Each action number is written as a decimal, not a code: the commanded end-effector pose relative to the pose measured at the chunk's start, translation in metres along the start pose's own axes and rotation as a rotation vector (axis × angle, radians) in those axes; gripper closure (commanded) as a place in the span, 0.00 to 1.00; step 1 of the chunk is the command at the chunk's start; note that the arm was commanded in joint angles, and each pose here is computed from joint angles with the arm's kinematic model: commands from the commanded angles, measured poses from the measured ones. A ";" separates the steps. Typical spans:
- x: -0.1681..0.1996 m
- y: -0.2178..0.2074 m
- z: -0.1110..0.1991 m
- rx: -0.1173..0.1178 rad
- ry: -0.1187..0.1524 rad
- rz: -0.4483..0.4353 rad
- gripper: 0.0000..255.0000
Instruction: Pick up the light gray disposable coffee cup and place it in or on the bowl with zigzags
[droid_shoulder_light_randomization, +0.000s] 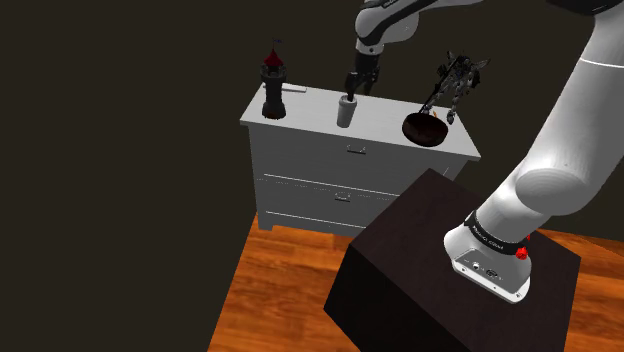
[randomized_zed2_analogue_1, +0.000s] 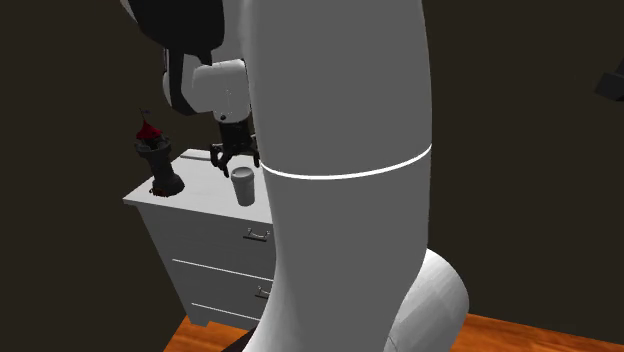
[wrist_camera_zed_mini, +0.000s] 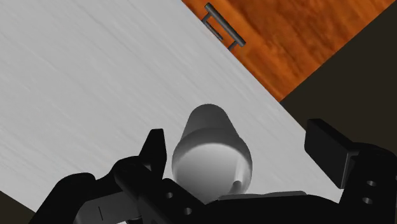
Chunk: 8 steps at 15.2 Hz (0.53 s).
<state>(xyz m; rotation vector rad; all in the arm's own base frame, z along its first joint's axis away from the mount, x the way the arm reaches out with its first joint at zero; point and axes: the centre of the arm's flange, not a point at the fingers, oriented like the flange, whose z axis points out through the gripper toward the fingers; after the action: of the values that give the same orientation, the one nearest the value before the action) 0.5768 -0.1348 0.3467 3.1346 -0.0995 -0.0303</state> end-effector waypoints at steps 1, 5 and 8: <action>0.021 0.009 0.014 0.000 0.008 0.003 0.00; 0.031 0.012 0.036 0.000 0.011 0.005 0.00; 0.031 0.012 0.052 0.000 0.011 0.005 0.00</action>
<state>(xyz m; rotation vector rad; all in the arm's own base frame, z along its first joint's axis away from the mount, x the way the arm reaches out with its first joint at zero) 0.6056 -0.1497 0.3001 3.1339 -0.1063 -0.0143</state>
